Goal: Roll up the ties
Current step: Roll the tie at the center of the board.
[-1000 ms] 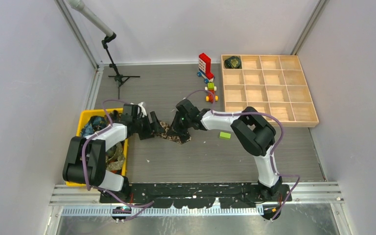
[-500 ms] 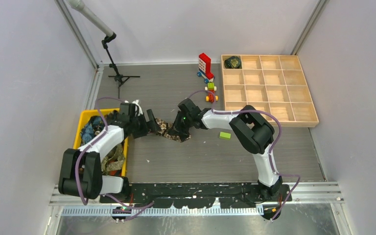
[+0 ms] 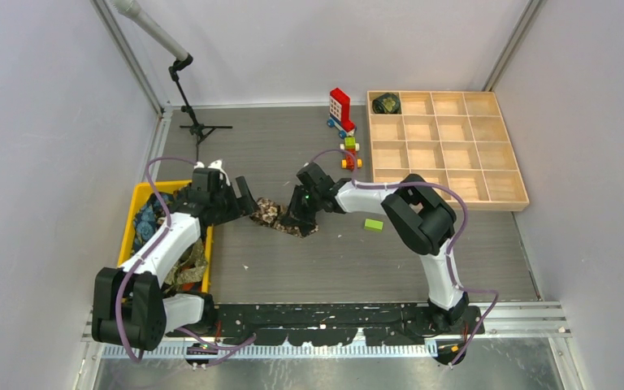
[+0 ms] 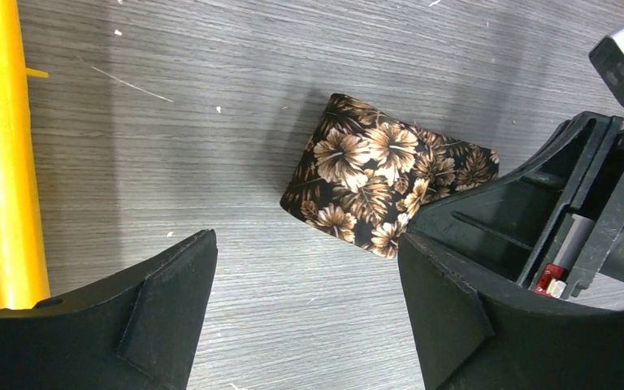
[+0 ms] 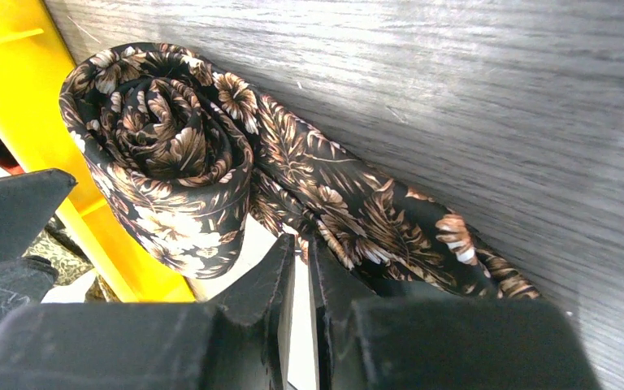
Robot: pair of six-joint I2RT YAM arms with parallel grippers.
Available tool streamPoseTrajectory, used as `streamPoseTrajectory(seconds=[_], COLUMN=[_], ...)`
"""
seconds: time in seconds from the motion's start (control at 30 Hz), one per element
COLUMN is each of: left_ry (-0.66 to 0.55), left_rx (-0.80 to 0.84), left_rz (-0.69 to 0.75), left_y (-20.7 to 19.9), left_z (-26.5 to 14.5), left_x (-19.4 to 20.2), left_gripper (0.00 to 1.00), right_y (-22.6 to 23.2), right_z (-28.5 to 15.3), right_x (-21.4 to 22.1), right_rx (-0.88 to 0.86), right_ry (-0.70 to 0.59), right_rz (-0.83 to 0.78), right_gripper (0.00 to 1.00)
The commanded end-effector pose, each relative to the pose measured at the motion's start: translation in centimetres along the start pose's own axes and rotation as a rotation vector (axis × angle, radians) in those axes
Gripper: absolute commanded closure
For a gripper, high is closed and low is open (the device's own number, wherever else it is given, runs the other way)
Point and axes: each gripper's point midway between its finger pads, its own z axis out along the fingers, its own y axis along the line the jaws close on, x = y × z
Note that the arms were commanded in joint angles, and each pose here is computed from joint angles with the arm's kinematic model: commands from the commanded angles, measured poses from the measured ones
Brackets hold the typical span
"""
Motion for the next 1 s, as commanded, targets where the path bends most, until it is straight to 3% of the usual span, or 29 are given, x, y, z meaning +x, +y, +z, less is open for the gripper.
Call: streamPoseTrajectory(seconds=[0.0, 0.47, 0.73, 0.97], left_ry=[-0.033, -0.013, -0.023, -0.023], left_rx=[-0.007, 0.064, 0.231, 0.323], left_rz=[0.023, 0.018, 0.024, 0.014], left_y=[-0.1, -1.0, -3.5, -5.0], left_z=[-0.5, -0.3, -0.1, 0.4], left_x=[-1.2, -0.2, 0.1, 0.1], left_gripper=[0.17, 0.18, 0.17, 0.17], right_y=[-2.2, -7.4, -2.6, 1.2], right_z=[-1.4, -5.9, -8.3, -10.5], right_x=[0.0, -2.0, -3.0, -3.7], right_rx=[0.065, 0.205, 0.089, -0.025], right_ry=[0.036, 0.094, 0.095, 0.053], right_rz=[-0.041, -0.114, -0.189, -0.222], right_gripper=[0.83, 0.81, 0.65, 0.62])
